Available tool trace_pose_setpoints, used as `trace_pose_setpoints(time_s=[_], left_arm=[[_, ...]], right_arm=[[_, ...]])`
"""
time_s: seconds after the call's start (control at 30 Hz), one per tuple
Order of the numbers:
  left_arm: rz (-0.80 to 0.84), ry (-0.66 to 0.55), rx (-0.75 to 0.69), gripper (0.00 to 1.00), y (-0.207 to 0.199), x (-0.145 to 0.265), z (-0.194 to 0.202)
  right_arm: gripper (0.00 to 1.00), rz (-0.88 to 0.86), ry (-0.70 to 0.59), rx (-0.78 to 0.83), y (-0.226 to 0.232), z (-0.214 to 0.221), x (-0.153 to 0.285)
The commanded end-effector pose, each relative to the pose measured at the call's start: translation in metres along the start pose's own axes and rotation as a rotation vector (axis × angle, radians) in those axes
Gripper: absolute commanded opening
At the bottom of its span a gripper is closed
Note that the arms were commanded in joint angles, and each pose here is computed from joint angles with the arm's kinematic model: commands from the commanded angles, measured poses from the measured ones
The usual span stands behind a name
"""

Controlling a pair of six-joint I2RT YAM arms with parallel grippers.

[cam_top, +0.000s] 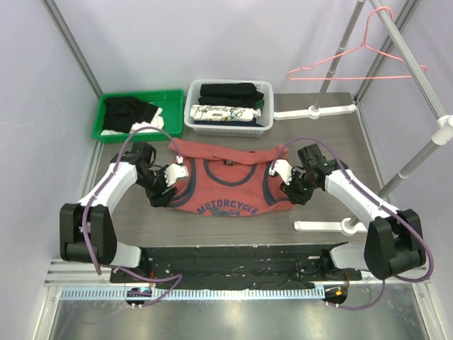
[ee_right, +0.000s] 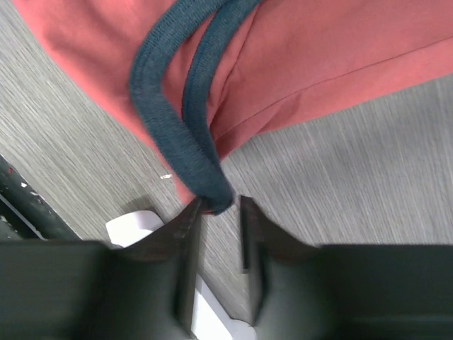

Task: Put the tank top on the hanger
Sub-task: Adjust the hanger at the center of the board.

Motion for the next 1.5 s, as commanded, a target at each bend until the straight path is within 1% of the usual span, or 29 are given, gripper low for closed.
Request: trace_pose_setpoints(time_s=[0.0, 0.03, 0.07, 0.1, 0.13, 0.23, 0.27, 0.33, 0.37, 0.4, 0.5, 0.53, 0.57, 0.6, 0.63, 0.67, 0.7, 0.77, 0.8, 0.9, 1.1, 1.17, 1.23, 1.33, 1.43, 1.47], left_arm=[[-0.054, -0.006, -0.038, 0.83, 0.023, 0.006, -0.010], [-0.056, 0.002, -0.041, 0.92, 0.025, 0.010, -0.010], [-0.066, 0.005, -0.048, 0.99, 0.027, 0.013, -0.011], [-0.073, 0.006, -0.060, 1.00, 0.028, 0.016, -0.013], [-0.105, -0.001, -0.084, 1.00, 0.032, 0.025, -0.018], [-0.179, -0.024, -0.127, 1.00, 0.041, 0.045, -0.031], [-0.199, -0.040, -0.136, 1.00, 0.046, 0.050, -0.036], [-0.231, -0.079, -0.118, 1.00, 0.053, 0.055, -0.046], [-0.252, -0.103, -0.108, 1.00, 0.063, 0.059, -0.053], [-0.245, -0.152, -0.096, 1.00, 0.068, 0.057, -0.060], [-0.199, -0.235, -0.001, 1.00, 0.088, 0.050, -0.075], [-0.174, -0.273, 0.050, 1.00, 0.091, 0.046, -0.081], [-0.150, -0.284, 0.078, 1.00, 0.096, 0.040, -0.082], [-0.125, -0.291, 0.105, 1.00, 0.107, 0.031, -0.083], [-0.094, -0.301, 0.133, 1.00, 0.109, 0.024, -0.086], [-0.085, -0.301, 0.143, 1.00, 0.115, 0.020, -0.087], [-0.068, -0.293, 0.162, 1.00, 0.123, 0.010, -0.085], [-0.066, -0.282, 0.176, 1.00, 0.131, 0.003, -0.086], [-0.059, -0.277, 0.183, 1.00, 0.137, -0.002, -0.085], [-0.048, -0.257, 0.175, 1.00, 0.144, -0.011, -0.084], [-0.077, -0.194, 0.176, 1.00, 0.162, -0.027, -0.076], [-0.079, -0.175, 0.183, 1.00, 0.171, -0.035, -0.073], [-0.075, -0.162, 0.184, 1.00, 0.176, -0.040, -0.073], [-0.068, -0.139, 0.188, 1.00, 0.185, -0.049, -0.070], [-0.062, -0.126, 0.175, 1.00, 0.189, -0.049, -0.071], [-0.075, -0.122, 0.174, 1.00, 0.192, -0.049, -0.070]], right_arm=[[0.41, 0.032, -0.045, 0.009, -0.012, -0.020, 0.004], [0.50, 0.030, -0.043, 0.008, -0.012, -0.021, 0.006], [0.54, 0.040, -0.065, 0.015, -0.014, -0.030, 0.013], [0.57, 0.043, -0.086, 0.015, -0.014, -0.035, 0.019], [0.64, 0.044, -0.098, 0.016, -0.014, -0.038, 0.025], [0.74, 0.065, -0.189, 0.017, -0.016, -0.063, 0.047], [0.76, 0.075, -0.227, 0.014, -0.018, -0.074, 0.057], [0.77, 0.041, -0.260, -0.025, -0.016, -0.086, 0.059], [0.77, 0.039, -0.291, -0.036, -0.018, -0.096, 0.065], [0.77, 0.034, -0.303, -0.052, -0.019, -0.101, 0.066], [0.78, 0.027, -0.336, -0.164, -0.028, -0.119, 0.057], [0.77, 0.034, -0.366, -0.183, -0.032, -0.126, 0.055], [0.77, 0.014, -0.361, -0.250, -0.034, -0.128, 0.044], [0.77, 0.006, -0.366, -0.274, -0.036, -0.130, 0.039], [0.75, 0.004, -0.384, -0.285, -0.039, -0.135, 0.034], [0.73, -0.002, -0.381, -0.310, -0.041, -0.135, 0.028], [0.70, 0.004, -0.364, -0.345, -0.046, -0.135, 0.018], [0.66, 0.037, -0.377, -0.372, -0.057, -0.139, 0.010], [0.61, 0.022, -0.362, -0.383, -0.059, -0.138, 0.001], [0.55, -0.003, -0.338, -0.400, -0.063, -0.139, -0.011], [0.50, -0.002, -0.292, -0.416, -0.073, -0.139, -0.031], [0.50, 0.009, -0.277, -0.416, -0.078, -0.140, -0.038], [0.52, 0.037, -0.251, -0.424, -0.085, -0.138, -0.047], [0.55, 0.075, -0.260, -0.418, -0.094, -0.143, -0.050], [0.56, 0.138, -0.284, -0.416, -0.106, -0.150, -0.051], [0.56, 0.186, -0.291, -0.426, -0.112, -0.152, -0.049]])
Point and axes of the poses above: each gripper's point midway between its finger pads, its own x axis back along the fingers, its own y axis along the line the jaws close on, z = x × y, the point moved 6 cm from there along x, back along the fingers, and after that the axes turned 13 degrees about -x, right-handed, at the moved point
